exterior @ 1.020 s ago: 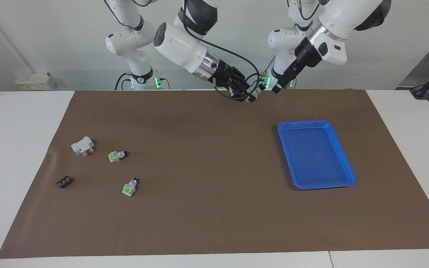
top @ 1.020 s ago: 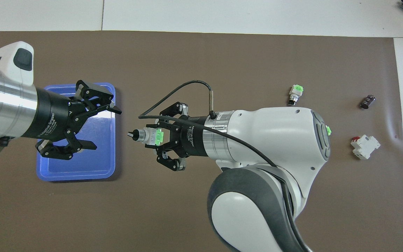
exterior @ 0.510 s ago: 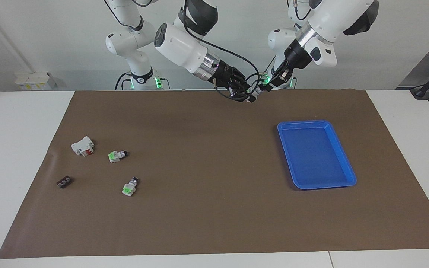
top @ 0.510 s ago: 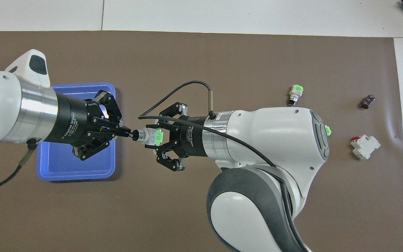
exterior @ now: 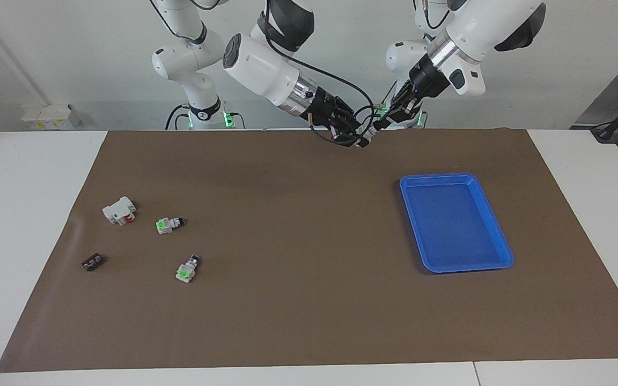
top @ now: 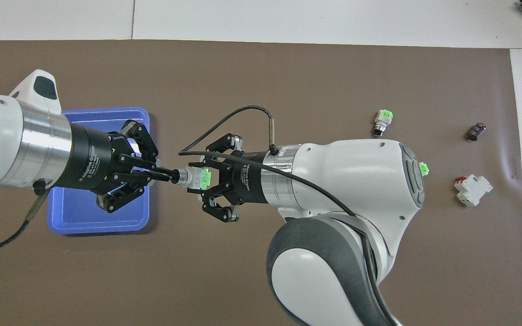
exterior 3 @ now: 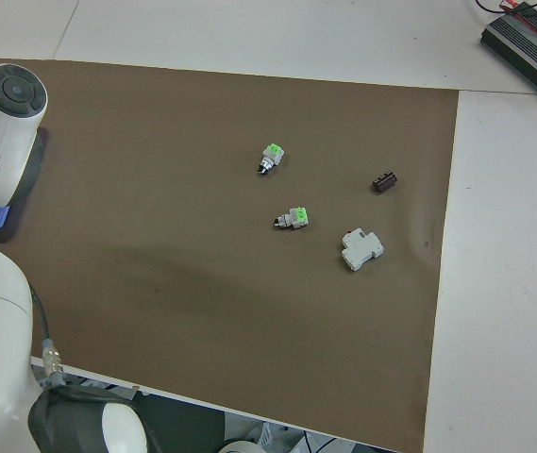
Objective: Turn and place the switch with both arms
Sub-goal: 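Close the left gripper on the switch held by the right gripper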
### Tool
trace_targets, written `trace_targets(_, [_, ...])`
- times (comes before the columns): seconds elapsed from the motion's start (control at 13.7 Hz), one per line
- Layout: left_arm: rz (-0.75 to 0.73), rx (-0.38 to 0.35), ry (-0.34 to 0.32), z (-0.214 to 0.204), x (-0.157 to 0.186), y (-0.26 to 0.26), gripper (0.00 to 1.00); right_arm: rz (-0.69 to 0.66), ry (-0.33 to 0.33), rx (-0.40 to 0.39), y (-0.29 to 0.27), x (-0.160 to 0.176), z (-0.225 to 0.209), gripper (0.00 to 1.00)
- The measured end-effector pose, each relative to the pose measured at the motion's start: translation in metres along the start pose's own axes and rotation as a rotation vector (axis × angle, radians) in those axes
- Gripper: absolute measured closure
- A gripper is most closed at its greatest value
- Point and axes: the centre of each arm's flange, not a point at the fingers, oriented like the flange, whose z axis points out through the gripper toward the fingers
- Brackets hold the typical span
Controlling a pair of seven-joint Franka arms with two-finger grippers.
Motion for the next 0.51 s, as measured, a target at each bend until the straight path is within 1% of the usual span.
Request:
trace_targets(0.15, [-0.017,-0.006,-0.024,0.001,0.003,-0.002,0.9,0.0,0.001,-0.003,0.0,0.0,0.001,0.58])
trace_targets(0.22, [-0.026,-0.01,-0.037,0.001,0.004,-0.004,0.88,0.001,0.001,-0.003,0.0,0.001,0.001,0.58])
trace_targets(0.51, [-0.058,-0.041,-0.061,0.012,0.006,-0.009,0.86,0.001,0.003,-0.006,0.001,0.001,0.002,0.58])
